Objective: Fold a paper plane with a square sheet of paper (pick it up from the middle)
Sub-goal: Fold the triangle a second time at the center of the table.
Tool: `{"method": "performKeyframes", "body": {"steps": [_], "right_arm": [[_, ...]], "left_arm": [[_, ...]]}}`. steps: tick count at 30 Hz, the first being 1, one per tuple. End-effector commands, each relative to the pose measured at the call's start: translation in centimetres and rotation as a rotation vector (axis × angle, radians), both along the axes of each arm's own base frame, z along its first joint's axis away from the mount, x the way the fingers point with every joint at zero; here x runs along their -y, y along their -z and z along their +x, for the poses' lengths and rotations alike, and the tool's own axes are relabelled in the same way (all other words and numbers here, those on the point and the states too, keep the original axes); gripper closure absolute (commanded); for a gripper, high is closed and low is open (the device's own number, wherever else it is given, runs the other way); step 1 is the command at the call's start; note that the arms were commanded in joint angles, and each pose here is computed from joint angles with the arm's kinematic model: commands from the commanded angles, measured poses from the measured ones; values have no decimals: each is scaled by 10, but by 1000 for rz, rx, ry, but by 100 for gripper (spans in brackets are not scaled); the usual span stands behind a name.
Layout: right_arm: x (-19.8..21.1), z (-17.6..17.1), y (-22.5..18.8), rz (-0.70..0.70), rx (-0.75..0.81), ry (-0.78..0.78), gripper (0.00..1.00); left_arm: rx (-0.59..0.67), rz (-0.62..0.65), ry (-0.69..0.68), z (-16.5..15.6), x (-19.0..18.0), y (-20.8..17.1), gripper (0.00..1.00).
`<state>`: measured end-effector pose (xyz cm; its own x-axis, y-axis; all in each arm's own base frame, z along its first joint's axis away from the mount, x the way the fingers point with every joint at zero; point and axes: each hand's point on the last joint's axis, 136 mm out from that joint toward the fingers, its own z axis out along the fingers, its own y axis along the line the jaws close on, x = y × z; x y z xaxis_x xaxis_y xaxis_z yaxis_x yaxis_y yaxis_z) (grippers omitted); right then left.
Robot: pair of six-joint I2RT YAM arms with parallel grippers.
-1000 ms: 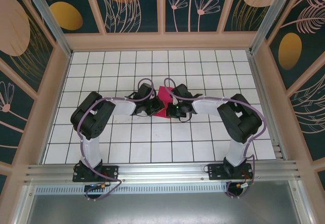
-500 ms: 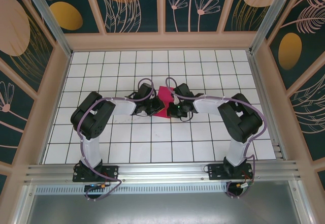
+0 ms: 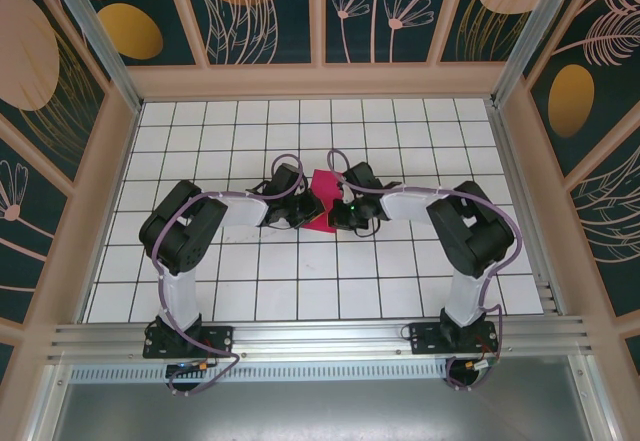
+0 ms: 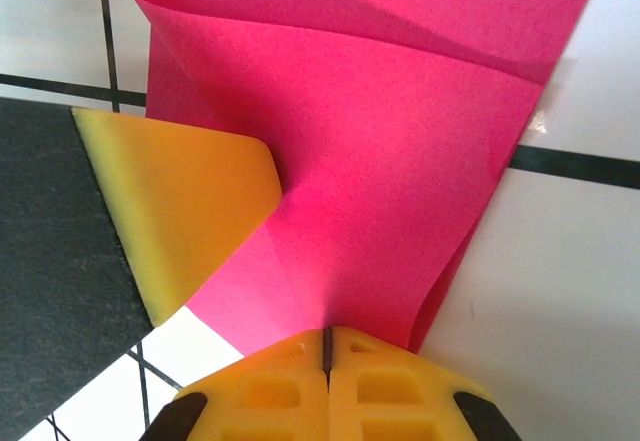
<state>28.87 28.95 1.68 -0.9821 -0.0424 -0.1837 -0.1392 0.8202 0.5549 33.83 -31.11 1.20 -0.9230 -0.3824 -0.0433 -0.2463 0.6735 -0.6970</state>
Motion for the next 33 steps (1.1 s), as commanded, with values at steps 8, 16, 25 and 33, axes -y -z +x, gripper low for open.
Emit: {"method": "performKeyframes", "body": {"steps": [8,16,25,33], "right_arm": [[30,-53,12,-51,-105,-76,98],[14,-16,-37,45,49,-27,98],[1,2,-16,42,23,-11,99],[14,-10,9,-20,-29,-5,99]], "left_arm": [[-118,152,-26,-21,-30,48,87],[-110,140,-22,-20,-27,45,87],[-97,126,-13,-19,-25,41,87],[-60,100,8,-14,-19,30,86]]}}
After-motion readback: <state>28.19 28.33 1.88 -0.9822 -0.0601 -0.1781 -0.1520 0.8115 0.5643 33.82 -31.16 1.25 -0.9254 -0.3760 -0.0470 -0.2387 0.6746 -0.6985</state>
